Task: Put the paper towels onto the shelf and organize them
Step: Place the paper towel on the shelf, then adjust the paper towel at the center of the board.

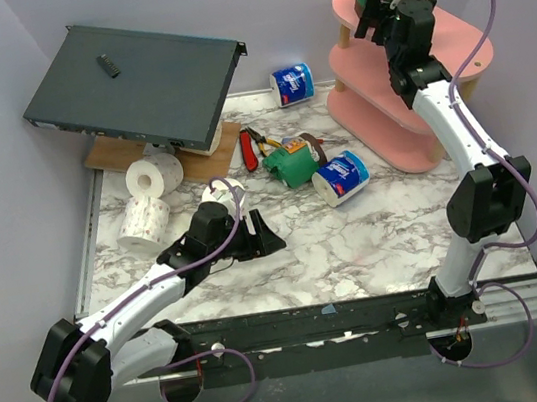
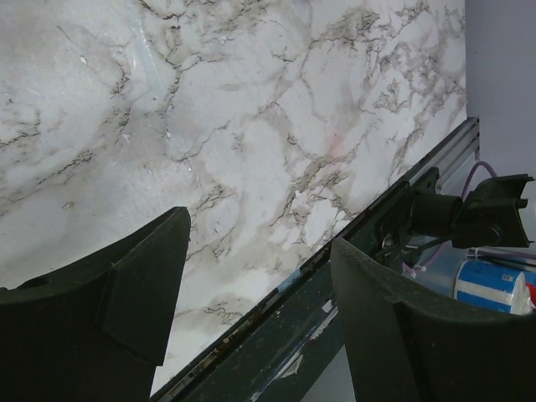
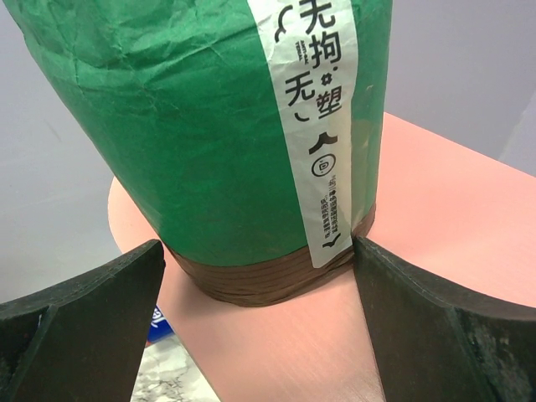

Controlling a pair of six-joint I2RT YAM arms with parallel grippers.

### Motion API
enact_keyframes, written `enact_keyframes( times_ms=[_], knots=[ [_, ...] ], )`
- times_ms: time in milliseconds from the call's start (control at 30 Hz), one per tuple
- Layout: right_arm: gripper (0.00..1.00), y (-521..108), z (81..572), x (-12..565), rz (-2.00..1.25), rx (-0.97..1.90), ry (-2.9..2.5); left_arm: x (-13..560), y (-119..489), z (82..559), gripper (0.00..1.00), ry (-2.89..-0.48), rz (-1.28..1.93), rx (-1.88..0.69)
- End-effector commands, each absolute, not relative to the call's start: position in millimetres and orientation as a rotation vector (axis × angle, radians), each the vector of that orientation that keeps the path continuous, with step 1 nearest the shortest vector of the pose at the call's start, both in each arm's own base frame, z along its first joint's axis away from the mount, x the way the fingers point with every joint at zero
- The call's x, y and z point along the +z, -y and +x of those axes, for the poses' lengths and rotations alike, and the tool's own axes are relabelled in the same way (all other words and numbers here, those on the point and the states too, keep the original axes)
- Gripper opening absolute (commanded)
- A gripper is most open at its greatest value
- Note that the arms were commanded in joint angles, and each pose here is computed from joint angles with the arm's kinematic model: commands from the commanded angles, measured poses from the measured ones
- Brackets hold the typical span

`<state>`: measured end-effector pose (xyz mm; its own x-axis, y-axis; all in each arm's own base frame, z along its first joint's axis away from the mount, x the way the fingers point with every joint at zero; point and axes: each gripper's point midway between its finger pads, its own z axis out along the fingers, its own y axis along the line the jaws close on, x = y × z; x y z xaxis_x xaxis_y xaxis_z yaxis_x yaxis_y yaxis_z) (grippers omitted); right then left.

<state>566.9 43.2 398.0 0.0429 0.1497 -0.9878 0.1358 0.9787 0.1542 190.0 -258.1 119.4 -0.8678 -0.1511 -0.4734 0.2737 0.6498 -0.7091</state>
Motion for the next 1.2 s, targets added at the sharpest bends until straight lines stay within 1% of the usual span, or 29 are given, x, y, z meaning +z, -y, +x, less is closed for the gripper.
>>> enact_keyframes(
  times_ms=[0,200,333,533,600,767,833,967,1067,1167],
  knots=[
    [0.96,-47.6,563.8,403.0,0.23,0.031,-1.528,133.3,263.0,193.6,0.71,-2.326,0.134,-1.15],
    [0.97,-45.1,535.6,422.6,0.239,0.055,-1.512,135.0,260.0,191.9,0.71,-2.319,0.126,-1.145],
    [0.97,-43.6,503.2,437.9,0.262,0.099,-1.506,139.3,256.4,190.0,0.71,-2.309,0.129,-1.135],
    [0.97,-58.3,451.9,443.7,0.248,0.218,-1.545,148.3,249.8,187.7,0.71,-2.283,0.127,-1.119],
    [0.97,-71.6,432.0,443.3,0.216,0.298,-1.558,150.5,247.5,187.5,0.71,-2.273,0.119,-1.113],
    [0.95,-131.0,360.9,445.3,0.037,0.7,-1.546,152.4,242.5,188.0,0.71,-2.266,0.092,-1.092],
    [0.94,-148.7,338.8,435.5,-0.011,0.792,-1.582,151.9,241.2,188.0,0.71,-2.266,0.082,-1.087],
    [0.95,-181.4,307.6,397.6,-0.092,0.863,-1.705,150.7,240.1,190.5,0.71,-2.267,0.062,-1.075],
    [0.98,-206.4,289.1,360.1,-0.132,0.854,-1.79,148.8,239.9,194.5,0.71,-2.272,0.043,-1.057],
    [0.98,-216.2,282.3,317.4,-0.111,0.769,-1.881,150.4,242.2,200.7,0.71,-2.264,0.017,-1.054]
  ],
)
